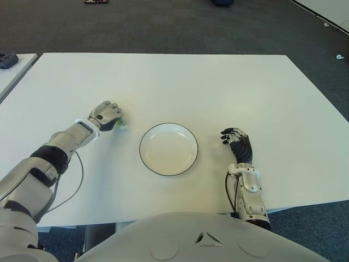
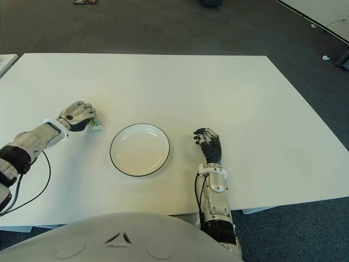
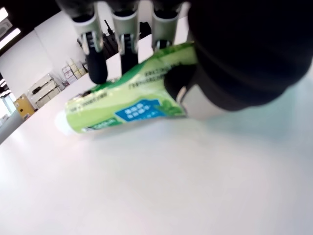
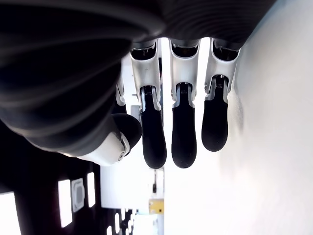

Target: Put the toothpaste on the table into the plate.

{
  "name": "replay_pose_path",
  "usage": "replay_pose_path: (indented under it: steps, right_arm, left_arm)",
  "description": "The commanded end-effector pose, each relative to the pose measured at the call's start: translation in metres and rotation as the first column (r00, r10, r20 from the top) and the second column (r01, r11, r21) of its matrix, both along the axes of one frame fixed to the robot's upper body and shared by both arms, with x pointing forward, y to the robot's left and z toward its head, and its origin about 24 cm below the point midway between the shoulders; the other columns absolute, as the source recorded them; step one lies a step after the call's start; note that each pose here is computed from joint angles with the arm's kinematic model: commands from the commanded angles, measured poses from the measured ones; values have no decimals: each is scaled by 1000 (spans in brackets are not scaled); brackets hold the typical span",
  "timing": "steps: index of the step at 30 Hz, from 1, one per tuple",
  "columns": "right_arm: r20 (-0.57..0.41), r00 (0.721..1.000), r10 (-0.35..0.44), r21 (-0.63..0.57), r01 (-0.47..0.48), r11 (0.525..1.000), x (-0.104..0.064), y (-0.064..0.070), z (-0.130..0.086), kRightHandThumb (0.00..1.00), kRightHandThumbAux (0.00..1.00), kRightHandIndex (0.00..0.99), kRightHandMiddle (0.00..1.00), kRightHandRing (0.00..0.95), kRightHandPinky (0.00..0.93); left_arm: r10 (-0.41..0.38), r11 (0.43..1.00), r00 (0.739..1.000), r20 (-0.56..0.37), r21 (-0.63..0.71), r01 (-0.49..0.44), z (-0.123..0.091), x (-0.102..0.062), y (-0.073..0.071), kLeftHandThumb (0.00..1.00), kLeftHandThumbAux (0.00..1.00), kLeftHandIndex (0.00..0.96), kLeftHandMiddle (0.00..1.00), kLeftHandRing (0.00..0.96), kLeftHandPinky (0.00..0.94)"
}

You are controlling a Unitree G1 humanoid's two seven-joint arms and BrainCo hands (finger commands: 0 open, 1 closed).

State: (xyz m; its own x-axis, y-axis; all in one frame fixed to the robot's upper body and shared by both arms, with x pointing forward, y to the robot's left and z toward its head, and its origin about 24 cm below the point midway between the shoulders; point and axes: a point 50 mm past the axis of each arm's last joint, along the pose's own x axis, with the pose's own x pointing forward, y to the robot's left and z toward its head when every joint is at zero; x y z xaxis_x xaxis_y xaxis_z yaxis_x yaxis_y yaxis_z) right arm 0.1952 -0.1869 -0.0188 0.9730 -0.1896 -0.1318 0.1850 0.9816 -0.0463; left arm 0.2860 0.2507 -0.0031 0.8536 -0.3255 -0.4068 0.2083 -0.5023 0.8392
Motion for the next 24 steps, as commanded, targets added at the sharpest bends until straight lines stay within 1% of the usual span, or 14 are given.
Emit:
replay_pose_path:
  steps: [1,4,5,8,11,13,16,20,24]
  right_arm:
    - [-45,999,-6,6,6,1000,-2,0,-7,709,727,431,480,491,509]
    - [-45,999,-8,3,8,1000,-2,0,-7,710,727,431,476,483,493]
    - [-45,999,-9,3,9,1000,-1,0,-7,710,727,431,474,480,487]
    - [-49,999,-13,-1,13,1000,-1,0,-8,710,726,431,468,471,476]
    - [-55,998,-15,-6,14,1000,0,0,-9,710,726,431,464,464,470]
    - [-58,998,-15,-9,14,1000,0,0,-9,710,726,431,462,461,470]
    - [-60,998,-14,-10,14,1000,1,0,-10,710,726,431,461,459,470]
    - [-63,998,-18,-13,17,1000,1,1,-9,710,726,431,466,461,478]
    - [-60,998,-21,-7,21,1000,2,2,-9,710,727,431,466,459,467]
  left_arm:
    - [40,998,995,-93,-49,-44,-18,-14,-5,707,716,440,860,859,839]
    - [105,986,990,-91,-123,-116,-12,-10,-4,707,716,439,840,829,798]
    - [116,983,989,-92,-135,-128,-11,-10,-4,706,716,439,834,821,787]
    - [177,962,978,-108,-189,-195,-4,-4,-2,706,717,438,819,803,770]
    - [222,936,968,-116,-253,-245,12,7,-2,705,717,437,807,791,752]
    - [242,920,963,-119,-287,-266,18,11,-3,706,718,437,798,783,745]
    - [262,901,958,-120,-324,-287,21,12,-4,706,718,436,787,772,734]
    - [267,872,958,-105,-397,-287,39,15,-4,708,718,435,775,761,729]
    - [278,854,955,-107,-429,-296,43,18,-3,709,719,435,769,755,725]
